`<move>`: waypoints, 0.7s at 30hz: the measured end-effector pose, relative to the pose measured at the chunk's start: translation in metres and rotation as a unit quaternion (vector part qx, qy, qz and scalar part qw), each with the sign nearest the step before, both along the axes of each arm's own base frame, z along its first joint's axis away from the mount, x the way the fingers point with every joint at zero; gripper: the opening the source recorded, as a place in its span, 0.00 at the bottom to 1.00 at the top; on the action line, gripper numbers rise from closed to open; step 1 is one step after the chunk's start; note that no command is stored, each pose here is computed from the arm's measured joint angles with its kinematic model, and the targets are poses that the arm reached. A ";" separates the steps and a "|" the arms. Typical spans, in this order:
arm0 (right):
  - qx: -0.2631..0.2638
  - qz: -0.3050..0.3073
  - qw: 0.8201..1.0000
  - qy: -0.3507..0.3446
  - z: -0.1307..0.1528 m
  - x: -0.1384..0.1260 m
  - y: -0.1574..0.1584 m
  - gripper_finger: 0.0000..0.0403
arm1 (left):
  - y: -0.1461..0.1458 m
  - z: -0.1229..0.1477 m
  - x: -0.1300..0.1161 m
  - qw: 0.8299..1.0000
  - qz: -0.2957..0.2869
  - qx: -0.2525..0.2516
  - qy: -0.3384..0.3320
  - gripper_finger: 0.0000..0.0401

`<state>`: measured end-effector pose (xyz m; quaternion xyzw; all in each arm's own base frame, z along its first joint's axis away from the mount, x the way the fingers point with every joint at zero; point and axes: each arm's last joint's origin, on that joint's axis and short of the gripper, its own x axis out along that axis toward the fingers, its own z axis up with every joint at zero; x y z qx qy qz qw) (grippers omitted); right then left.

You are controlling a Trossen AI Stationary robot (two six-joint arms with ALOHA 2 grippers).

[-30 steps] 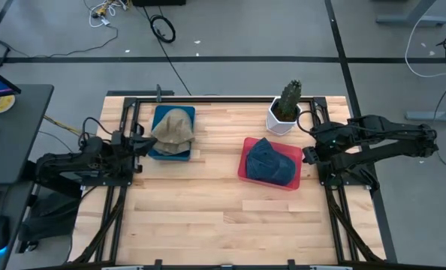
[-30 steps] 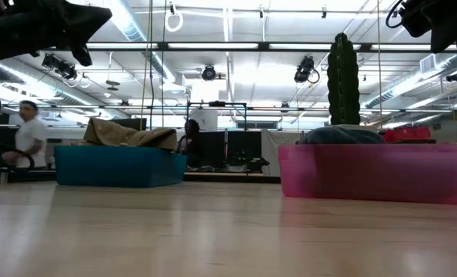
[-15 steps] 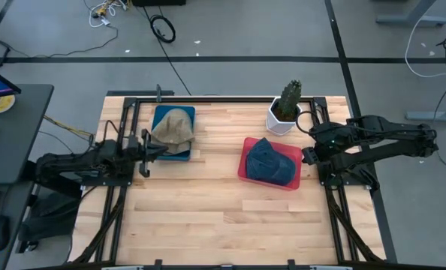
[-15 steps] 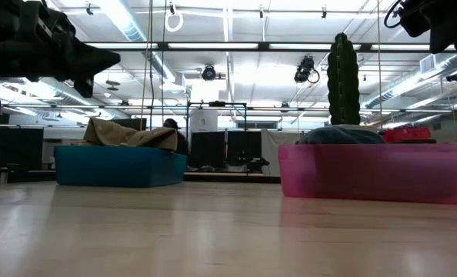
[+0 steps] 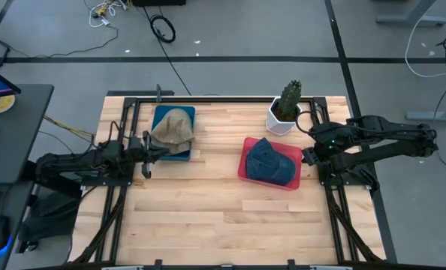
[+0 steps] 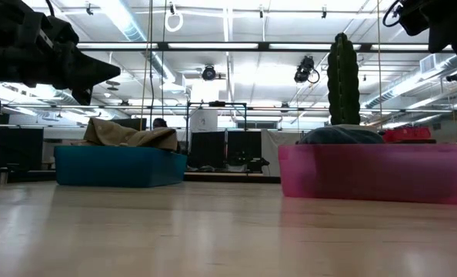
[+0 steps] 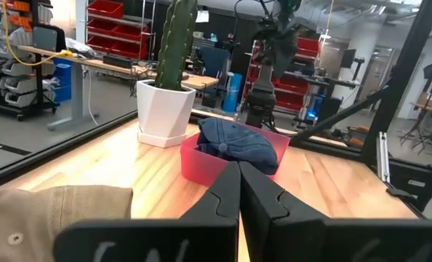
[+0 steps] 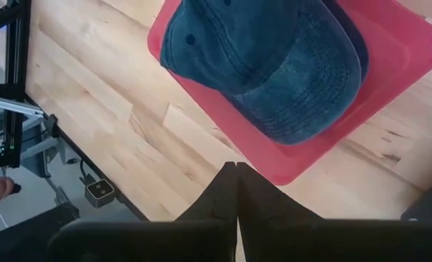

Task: Pick & Place hat
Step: Return to Home Position

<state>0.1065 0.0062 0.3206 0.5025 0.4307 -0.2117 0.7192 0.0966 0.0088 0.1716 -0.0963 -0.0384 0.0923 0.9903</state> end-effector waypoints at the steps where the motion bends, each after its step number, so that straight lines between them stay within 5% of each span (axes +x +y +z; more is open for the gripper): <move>1: -0.001 0.002 1.000 0.000 0.000 0.000 0.000 0.01 | 0.000 0.000 0.000 1.000 0.000 0.000 0.002 0.01; 9: -0.041 0.025 0.998 -0.027 0.002 0.004 -0.001 0.01 | 0.000 -0.002 0.000 1.000 -0.002 -0.016 0.006 0.01; 21: -0.237 0.076 0.962 -0.111 0.010 0.004 -0.008 0.01 | 0.000 0.000 0.000 1.000 -0.001 -0.027 -0.004 0.01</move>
